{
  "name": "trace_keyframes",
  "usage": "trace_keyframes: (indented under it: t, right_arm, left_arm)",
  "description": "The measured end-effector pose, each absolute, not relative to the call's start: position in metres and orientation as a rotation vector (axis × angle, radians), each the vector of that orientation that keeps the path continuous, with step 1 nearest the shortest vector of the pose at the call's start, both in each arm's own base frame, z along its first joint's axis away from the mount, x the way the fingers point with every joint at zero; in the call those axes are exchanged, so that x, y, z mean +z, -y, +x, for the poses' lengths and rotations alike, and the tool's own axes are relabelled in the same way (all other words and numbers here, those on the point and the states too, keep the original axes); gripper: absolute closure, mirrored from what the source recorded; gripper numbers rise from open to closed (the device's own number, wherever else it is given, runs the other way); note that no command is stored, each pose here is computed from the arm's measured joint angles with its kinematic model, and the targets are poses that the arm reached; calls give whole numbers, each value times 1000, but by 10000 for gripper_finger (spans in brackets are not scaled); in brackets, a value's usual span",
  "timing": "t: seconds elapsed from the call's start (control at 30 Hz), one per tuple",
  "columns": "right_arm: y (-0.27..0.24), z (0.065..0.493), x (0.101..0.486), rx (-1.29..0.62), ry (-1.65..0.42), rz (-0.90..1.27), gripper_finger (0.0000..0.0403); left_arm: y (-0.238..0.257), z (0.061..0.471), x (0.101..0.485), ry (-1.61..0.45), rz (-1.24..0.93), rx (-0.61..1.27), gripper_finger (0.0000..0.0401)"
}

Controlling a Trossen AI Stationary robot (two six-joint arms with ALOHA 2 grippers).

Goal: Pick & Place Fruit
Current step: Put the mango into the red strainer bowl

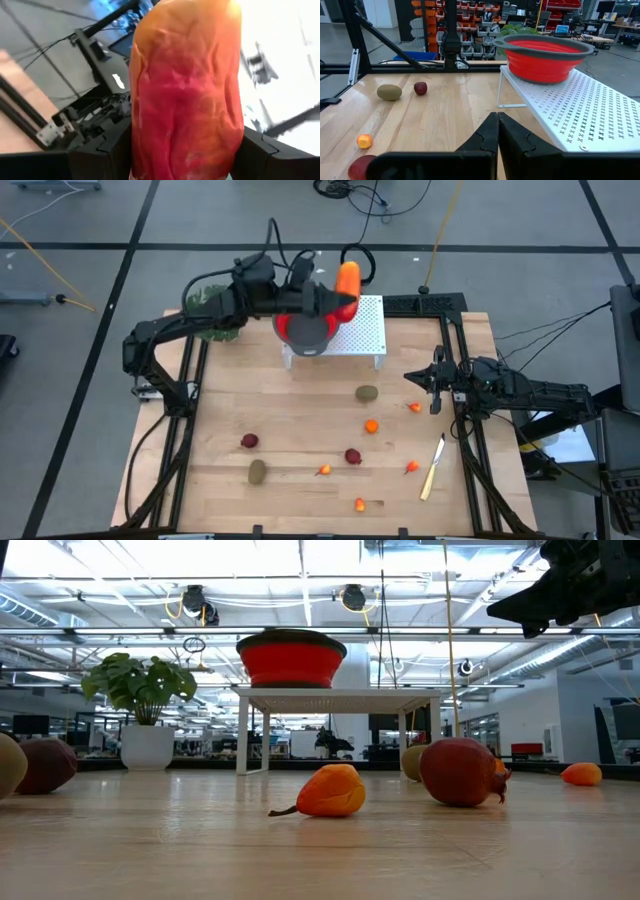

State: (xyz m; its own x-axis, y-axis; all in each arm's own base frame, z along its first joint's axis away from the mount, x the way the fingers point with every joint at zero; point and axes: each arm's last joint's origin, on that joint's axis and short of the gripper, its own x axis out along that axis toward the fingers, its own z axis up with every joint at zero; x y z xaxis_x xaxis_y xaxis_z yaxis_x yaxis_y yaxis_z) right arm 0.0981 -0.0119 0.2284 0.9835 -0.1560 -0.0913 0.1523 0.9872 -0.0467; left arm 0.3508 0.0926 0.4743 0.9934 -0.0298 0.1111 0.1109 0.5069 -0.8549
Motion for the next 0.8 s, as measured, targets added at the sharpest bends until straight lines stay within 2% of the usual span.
trace_keyframes:
  t: [0.33,0.63,0.8]
  right_arm:
    - [12,98,228,-155,-95,-40,403]
    - [12,98,228,-155,-95,-40,403]
    - [12,98,228,-155,-94,-27,403]
  left_arm:
    - [-101,349,474,139,-1368,-23,158]
    - [-98,350,474,128,-1369,-34,158]
    - [-96,350,457,-46,-1346,63,158]
